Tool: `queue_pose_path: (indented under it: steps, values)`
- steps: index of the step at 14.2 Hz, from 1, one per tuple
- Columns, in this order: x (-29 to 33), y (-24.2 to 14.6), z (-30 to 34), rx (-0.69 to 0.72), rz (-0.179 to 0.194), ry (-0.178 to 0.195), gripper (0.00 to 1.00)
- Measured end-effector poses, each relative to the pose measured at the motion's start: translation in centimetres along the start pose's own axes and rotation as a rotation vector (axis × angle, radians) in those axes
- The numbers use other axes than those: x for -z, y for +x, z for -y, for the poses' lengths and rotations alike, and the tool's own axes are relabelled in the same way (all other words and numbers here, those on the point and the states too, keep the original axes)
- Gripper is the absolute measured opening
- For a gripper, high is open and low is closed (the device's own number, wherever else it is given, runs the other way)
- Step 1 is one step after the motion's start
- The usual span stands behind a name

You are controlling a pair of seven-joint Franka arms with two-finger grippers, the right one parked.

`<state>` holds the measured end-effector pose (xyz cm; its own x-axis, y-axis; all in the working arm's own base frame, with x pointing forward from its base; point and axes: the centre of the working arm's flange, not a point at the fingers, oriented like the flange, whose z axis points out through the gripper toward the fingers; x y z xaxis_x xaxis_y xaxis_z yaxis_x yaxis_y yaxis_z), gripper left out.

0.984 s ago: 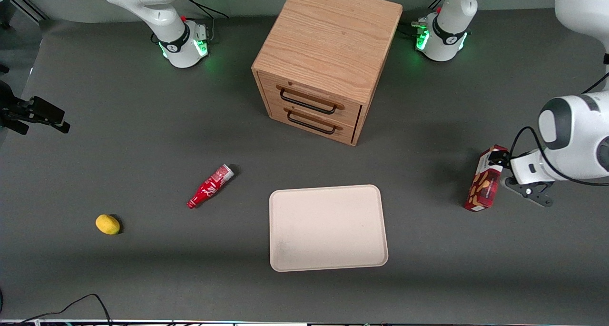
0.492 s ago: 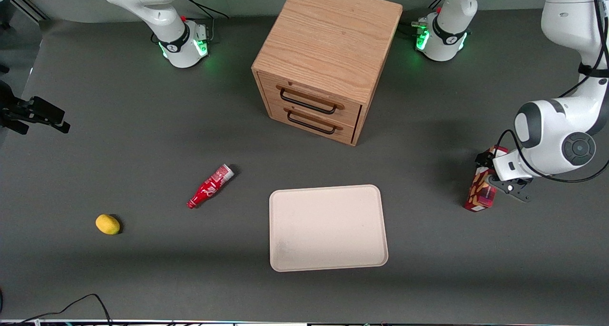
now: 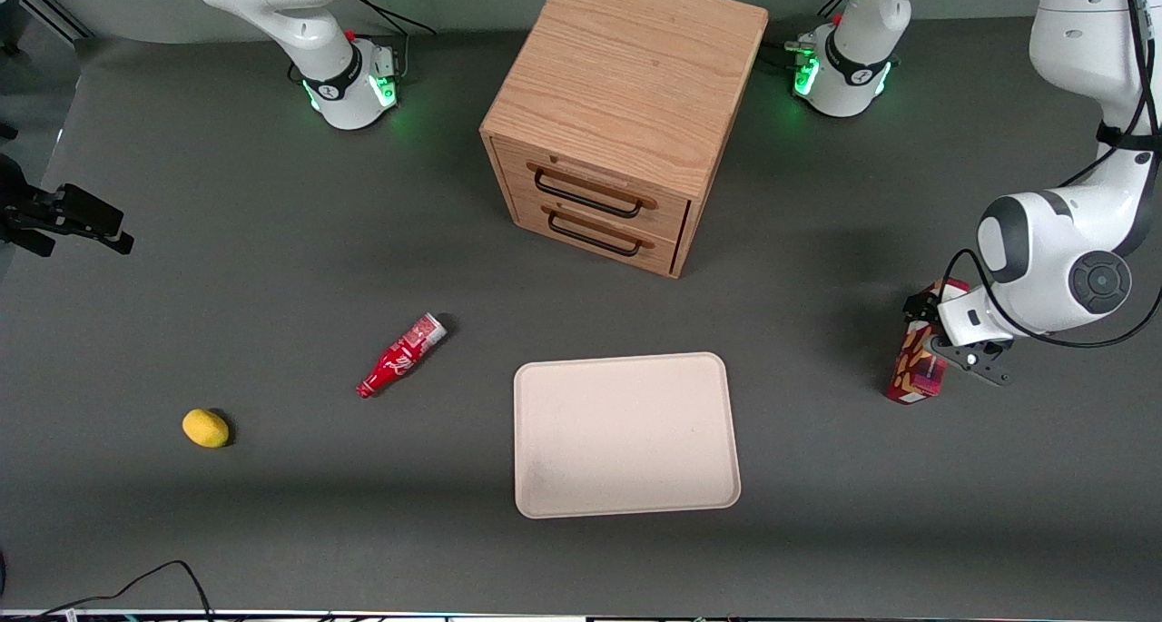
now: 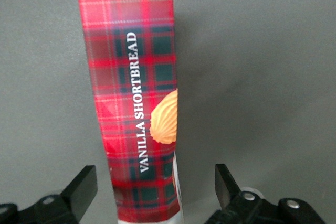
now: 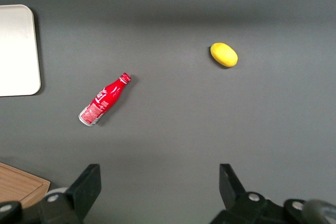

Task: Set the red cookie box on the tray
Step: 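Close the left gripper on the end of the red cookie box, then lift the red cookie box upright with the left gripper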

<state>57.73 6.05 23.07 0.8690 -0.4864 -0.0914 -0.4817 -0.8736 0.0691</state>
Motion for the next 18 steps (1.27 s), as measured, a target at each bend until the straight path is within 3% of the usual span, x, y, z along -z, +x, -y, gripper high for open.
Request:
queue_pose_path:
  steps: [1,3,7,12,14,18]
  values:
    - [-0.1,0.0,0.0,0.012,-0.011,-0.007,0.93]
    - [-0.6,0.1,0.0,0.024,-0.028,-0.010,0.69]
    - [-0.9,0.0,0.2,0.019,-0.037,-0.004,0.28]
    - [0.5,0.0,0.9,0.027,-0.035,-0.011,0.25]
    - [4.6,0.5,1.8,0.041,-0.016,-0.049,0.25]
    - [18.9,0.8,1.5,0.067,0.029,-0.130,0.25]
